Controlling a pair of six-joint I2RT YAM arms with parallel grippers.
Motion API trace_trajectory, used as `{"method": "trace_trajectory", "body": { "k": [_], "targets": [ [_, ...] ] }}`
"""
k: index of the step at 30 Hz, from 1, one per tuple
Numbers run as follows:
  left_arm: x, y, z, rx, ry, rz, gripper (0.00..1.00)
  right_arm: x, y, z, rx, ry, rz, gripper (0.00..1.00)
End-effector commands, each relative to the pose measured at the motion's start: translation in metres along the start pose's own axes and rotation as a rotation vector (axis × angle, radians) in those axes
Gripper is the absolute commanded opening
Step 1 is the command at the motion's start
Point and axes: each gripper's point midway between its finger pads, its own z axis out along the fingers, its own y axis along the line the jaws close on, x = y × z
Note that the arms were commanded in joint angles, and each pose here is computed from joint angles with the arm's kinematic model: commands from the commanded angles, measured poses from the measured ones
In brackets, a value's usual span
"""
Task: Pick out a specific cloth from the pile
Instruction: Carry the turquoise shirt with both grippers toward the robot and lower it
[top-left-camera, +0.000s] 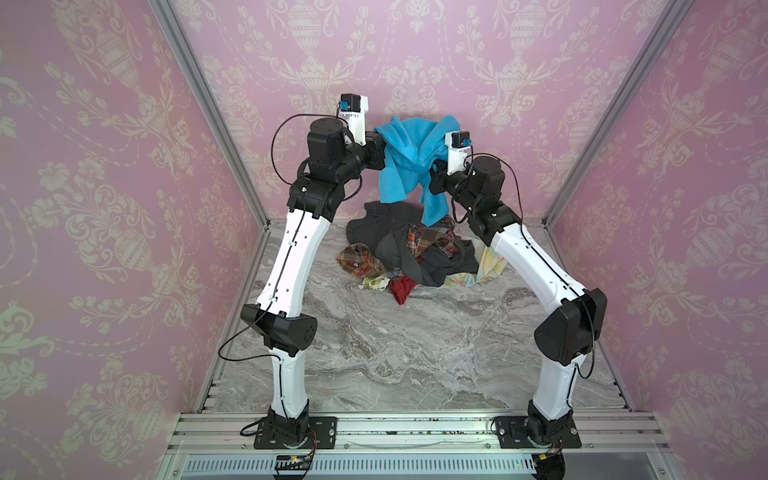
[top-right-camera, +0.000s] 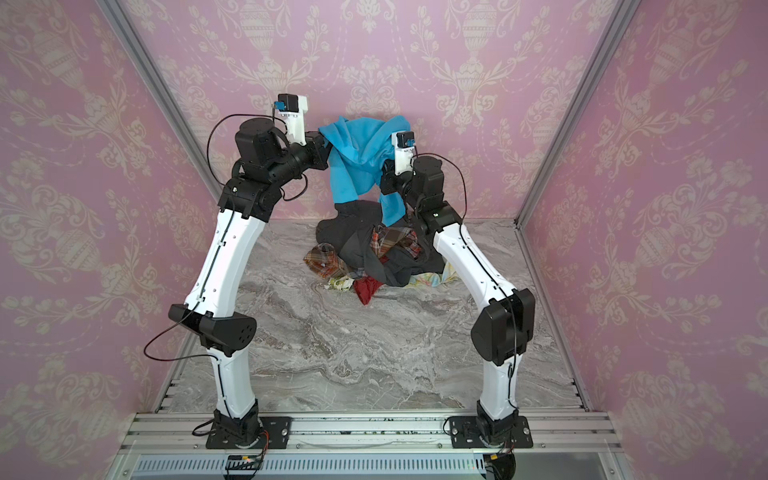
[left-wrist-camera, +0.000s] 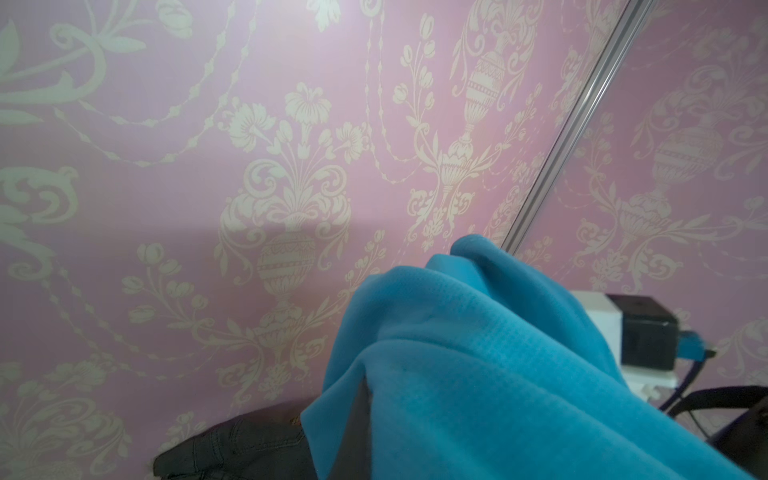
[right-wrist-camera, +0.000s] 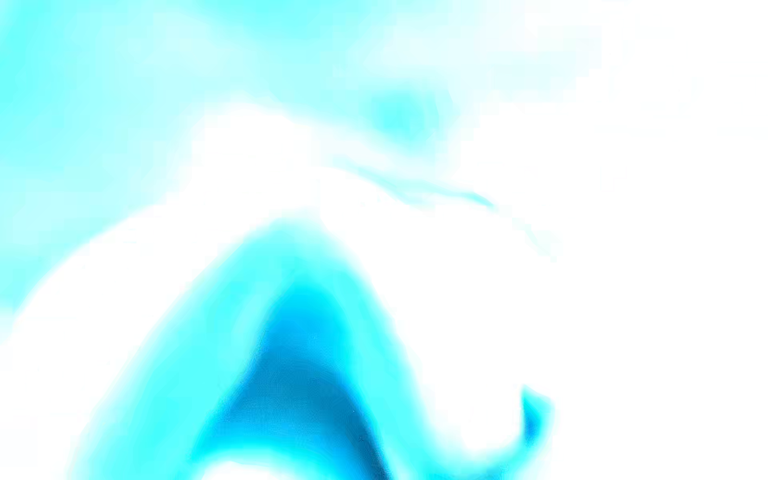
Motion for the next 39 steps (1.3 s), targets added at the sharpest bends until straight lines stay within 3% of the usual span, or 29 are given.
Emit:
{"method": "trace_trajectory", "body": {
  "k": [1, 6, 15, 20, 29, 39],
  "targets": [
    [0.018, -0.004, 0.0, 0.015, 0.038, 0.012, 0.0, -0.082, 0.022, -0.038, -0.038, -0.107, 0.066, 0.0],
    [0.054, -0.015, 0.001, 0.069, 0.069, -0.033, 0.0, -0.085, 0.023, -0.064, -0.018, -0.034, 0.123, 0.0],
    [0.141, -0.081, -0.004, 0.191, 0.174, -0.054, 0.0, -0.013, 0.012, -0.139, 0.072, 0.103, 0.233, 0.0],
    [0.211, -0.132, -0.011, 0.25, 0.287, -0.005, 0.0, 0.048, -0.01, -0.203, 0.226, 0.186, 0.312, 0.0],
    [0.339, -0.181, -0.038, 0.287, 0.492, 0.048, 0.0, 0.182, -0.039, -0.317, 0.453, 0.384, 0.379, 0.0],
    [0.448, -0.198, -0.057, 0.284, 0.669, 0.133, 0.0, 0.275, -0.059, -0.388, 0.647, 0.512, 0.484, 0.0]
  ]
}}
